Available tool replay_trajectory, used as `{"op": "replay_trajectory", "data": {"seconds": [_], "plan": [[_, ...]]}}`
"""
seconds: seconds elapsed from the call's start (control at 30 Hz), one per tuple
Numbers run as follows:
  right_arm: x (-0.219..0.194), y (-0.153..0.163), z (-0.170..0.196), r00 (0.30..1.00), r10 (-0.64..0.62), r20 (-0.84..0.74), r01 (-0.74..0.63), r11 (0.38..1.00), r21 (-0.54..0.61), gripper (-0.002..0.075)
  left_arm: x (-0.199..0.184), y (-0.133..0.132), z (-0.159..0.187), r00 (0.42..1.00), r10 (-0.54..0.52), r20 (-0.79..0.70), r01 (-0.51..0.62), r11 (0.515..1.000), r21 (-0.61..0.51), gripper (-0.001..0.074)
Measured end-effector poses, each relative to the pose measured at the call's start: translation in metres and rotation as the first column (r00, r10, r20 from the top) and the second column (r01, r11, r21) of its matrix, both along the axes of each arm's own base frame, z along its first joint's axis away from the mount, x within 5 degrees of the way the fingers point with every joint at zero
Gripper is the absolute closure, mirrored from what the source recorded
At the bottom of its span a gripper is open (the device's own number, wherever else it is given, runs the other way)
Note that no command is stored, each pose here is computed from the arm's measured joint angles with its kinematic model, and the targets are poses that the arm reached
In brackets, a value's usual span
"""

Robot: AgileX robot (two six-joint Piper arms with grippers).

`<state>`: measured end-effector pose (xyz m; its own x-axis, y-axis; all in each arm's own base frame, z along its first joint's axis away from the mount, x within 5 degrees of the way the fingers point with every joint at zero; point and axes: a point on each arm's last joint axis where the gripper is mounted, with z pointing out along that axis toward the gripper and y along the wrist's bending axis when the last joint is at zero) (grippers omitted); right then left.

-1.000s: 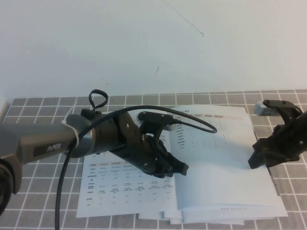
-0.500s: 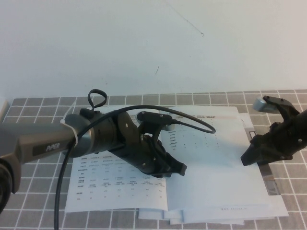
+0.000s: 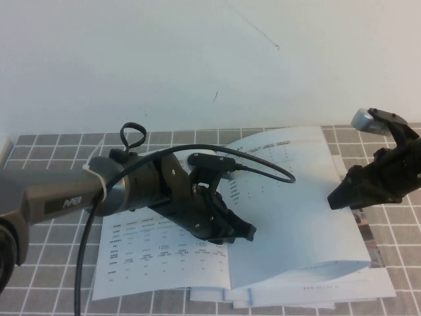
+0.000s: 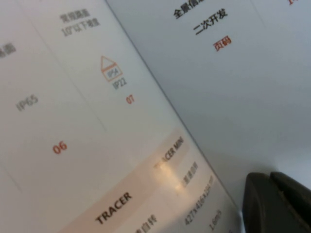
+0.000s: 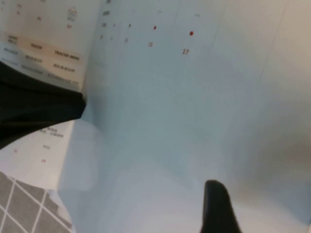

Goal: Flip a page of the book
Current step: Open the closed book

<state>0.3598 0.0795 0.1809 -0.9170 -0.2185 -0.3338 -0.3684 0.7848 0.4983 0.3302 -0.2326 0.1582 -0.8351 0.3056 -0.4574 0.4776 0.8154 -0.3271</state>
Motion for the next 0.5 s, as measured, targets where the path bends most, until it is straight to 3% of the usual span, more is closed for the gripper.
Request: {"op": "replay_trajectory", "data": {"seconds": [0.23,0.5], "plan": [[0.0,0.003,0.002,1.0,0.009,-0.002,-0.009,0.999,0.036,0.0332,0.0,-0.003,0.002,0.999,0.028,-0.017,-0.028,0.999,-0.045,0.0738],[-0.002,0.013,0.011,0.999,0.034,0.006,-0.035,0.983,0.179,0.0334,0.0,-0.007,0.004,1.0,0.013,-0.002,-0.013,0.996,-0.09,0.0738]]}}
